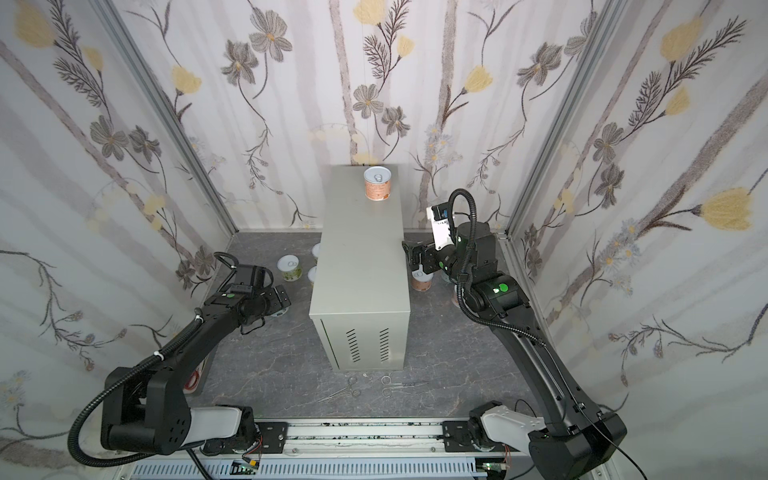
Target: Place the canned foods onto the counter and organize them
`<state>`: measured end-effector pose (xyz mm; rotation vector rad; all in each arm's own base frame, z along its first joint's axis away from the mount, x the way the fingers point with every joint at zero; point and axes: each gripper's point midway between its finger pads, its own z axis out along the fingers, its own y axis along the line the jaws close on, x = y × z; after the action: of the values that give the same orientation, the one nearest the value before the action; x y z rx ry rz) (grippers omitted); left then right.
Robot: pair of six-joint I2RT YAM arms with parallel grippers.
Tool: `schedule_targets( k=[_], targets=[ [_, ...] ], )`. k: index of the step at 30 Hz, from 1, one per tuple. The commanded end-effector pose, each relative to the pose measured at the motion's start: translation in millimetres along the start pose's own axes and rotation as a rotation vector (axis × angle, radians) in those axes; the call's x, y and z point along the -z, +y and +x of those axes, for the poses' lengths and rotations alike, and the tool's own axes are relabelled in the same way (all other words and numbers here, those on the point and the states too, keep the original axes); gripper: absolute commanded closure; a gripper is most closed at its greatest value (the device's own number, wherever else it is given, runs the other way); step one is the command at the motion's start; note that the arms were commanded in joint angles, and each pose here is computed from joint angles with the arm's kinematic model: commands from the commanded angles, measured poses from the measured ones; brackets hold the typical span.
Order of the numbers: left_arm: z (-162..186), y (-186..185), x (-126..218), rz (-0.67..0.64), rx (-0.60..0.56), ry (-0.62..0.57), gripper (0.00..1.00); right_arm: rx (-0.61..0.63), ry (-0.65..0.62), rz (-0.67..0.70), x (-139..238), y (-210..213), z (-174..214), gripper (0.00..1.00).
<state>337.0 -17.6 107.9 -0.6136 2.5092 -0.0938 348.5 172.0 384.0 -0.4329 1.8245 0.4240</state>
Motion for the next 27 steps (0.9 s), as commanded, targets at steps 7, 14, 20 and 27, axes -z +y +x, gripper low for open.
schedule_targets(
  k=[7, 14, 20, 27],
  targets=[
    [-8, 3, -33, -0.067, 0.028, -0.003, 0.0, 0.001, -0.04, -0.042, -3, 3, -1, 0.0],
    [-18, 1, -59, -0.123, -0.021, 0.01, 0.0, 0.014, -0.051, -0.091, -2, 10, 0, 0.0],
    [-21, 5, -76, -0.176, -0.052, 0.025, 0.0, 0.018, -0.054, -0.076, -5, 6, 1, 0.0],
    [-21, 3, -84, -0.18, -0.055, 0.033, 0.0, 0.014, -0.032, -0.071, -12, 2, 9, 0.0]
  ],
)
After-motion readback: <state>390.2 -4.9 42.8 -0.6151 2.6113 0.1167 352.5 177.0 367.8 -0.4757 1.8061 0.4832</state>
